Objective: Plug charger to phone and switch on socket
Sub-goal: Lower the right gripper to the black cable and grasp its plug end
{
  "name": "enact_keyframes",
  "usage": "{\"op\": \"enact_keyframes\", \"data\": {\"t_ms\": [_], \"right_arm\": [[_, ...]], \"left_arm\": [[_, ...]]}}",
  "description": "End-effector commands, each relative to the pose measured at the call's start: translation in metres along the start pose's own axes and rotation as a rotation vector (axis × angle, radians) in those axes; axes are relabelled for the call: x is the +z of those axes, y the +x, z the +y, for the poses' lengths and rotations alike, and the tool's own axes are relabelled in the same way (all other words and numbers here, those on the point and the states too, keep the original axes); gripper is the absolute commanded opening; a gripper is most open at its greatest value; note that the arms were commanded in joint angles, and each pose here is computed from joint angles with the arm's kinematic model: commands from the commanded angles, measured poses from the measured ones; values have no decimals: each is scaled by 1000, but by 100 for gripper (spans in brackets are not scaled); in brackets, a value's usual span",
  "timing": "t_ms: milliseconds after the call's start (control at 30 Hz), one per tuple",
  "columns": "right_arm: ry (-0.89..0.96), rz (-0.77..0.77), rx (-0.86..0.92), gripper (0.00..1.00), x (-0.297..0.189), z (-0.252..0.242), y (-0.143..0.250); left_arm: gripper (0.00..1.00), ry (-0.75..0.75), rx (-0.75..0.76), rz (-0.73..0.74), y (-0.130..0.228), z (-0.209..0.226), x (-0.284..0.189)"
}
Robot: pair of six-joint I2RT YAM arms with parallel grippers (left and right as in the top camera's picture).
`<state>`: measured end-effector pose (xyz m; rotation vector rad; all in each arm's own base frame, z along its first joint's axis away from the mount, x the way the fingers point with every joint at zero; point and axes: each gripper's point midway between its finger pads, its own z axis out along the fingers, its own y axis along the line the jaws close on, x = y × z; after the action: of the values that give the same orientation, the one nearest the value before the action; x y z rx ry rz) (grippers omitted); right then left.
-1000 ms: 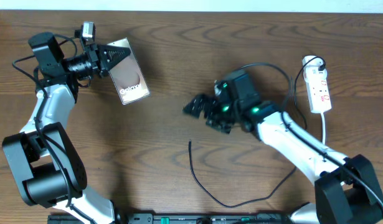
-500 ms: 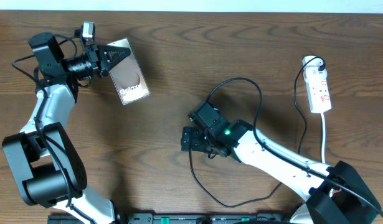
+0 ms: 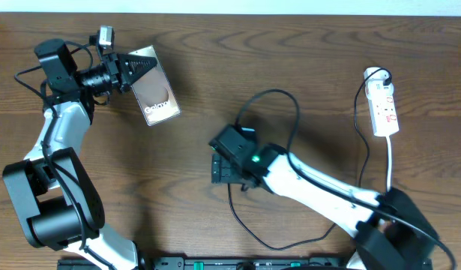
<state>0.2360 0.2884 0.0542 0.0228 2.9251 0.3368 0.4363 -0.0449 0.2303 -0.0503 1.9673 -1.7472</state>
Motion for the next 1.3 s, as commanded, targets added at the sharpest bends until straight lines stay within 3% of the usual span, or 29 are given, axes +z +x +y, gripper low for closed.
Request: {"op": "enact_keyframes", "data": {"t_ms": [0,533,867,1100,1167,1267], "right_arm": [[58,-3,-35,88,9,8,-9],[187,102,25,52,48,-13,11],[193,105,32,1,48,-14,11],[192,104,33,2,48,-14,11],[191,100,43,14,48,-14,10],[191,86,80,20,49,-15,5]], "left_arm": [[7,16,41,10,-1,-10,-1],[7,16,41,10,-1,-10,-1],[7,16,41,10,-1,-10,-1],[7,16,41,10,-1,-10,-1],[7,15,38,10,-1,-10,-1],[7,15,38,10,-1,-10,-1]]}}
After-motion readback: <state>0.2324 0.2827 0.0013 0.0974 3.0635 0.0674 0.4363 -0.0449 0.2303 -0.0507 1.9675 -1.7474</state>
